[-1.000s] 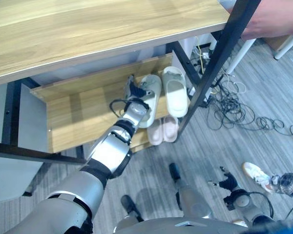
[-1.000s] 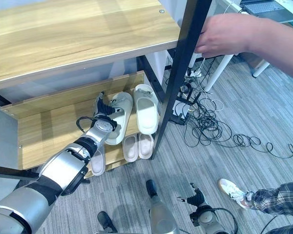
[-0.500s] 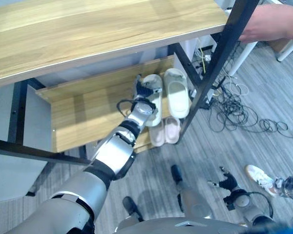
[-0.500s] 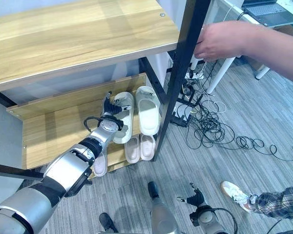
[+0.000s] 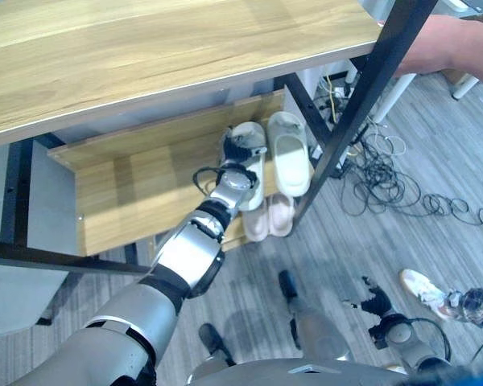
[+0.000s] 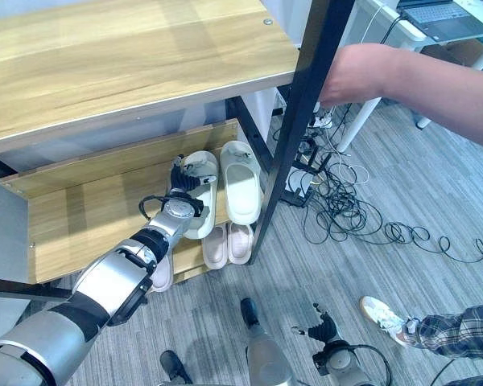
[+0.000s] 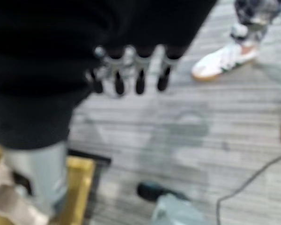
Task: Arrange the slippers neatly on the shoe rack.
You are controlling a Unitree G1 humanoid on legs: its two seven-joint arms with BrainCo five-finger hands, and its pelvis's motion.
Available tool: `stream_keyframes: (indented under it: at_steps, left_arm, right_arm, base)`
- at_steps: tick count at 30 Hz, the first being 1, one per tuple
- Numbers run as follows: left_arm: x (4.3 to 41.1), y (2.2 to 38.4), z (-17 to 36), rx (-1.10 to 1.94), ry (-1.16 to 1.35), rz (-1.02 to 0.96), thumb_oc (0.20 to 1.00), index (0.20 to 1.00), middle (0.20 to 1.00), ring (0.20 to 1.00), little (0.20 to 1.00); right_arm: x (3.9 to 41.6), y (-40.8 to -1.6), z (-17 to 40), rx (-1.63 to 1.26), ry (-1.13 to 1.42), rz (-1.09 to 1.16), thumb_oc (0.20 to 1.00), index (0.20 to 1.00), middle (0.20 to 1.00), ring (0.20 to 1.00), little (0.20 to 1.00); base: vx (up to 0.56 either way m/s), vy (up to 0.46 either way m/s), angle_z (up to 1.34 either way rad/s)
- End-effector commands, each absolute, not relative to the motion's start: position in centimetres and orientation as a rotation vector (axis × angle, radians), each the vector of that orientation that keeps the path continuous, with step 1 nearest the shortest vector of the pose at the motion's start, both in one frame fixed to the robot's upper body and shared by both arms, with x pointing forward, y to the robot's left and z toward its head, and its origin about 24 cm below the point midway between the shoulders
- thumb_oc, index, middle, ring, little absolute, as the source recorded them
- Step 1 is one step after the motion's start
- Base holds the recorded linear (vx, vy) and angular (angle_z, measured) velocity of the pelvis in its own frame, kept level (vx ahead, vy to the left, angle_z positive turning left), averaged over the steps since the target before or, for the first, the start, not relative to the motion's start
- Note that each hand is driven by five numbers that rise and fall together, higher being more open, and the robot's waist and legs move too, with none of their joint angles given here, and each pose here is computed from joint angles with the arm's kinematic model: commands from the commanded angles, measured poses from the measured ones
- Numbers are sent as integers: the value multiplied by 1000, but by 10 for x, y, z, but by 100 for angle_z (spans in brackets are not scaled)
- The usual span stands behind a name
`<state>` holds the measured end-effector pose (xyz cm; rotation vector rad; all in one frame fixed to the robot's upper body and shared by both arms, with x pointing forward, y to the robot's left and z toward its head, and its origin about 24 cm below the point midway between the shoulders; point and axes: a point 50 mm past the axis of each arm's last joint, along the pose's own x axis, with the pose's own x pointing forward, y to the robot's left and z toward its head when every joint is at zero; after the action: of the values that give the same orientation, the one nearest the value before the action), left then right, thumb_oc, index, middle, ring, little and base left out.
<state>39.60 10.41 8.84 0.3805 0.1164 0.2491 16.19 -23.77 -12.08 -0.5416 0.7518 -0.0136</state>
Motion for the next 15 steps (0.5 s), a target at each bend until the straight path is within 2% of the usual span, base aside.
stream_keyframes:
  at_steps: [1, 10, 15]
  left_arm:
    - [406, 120, 112, 349, 58, 309, 1000, 1000, 1000, 1000, 1000]
    - [408, 125, 120, 399, 25, 324, 1000, 1000, 1000, 1000, 1000]
    - [410, 108, 136, 408, -82, 277, 1000, 1000, 1000, 1000, 1000]
  right_arm:
    - [175, -263, -105, -631, 695, -36, 1000, 1000, 1000, 1000, 1000]
    - [174, -260, -105, -639, 687, -15, 1000, 1000, 1000, 1000, 1000]
    - [173, -262, -104, -635, 679, -20, 1000, 1000, 1000, 1000, 1000]
  base:
    - [0, 0, 0]
    - [0, 0, 0]
    - [0, 0, 0]
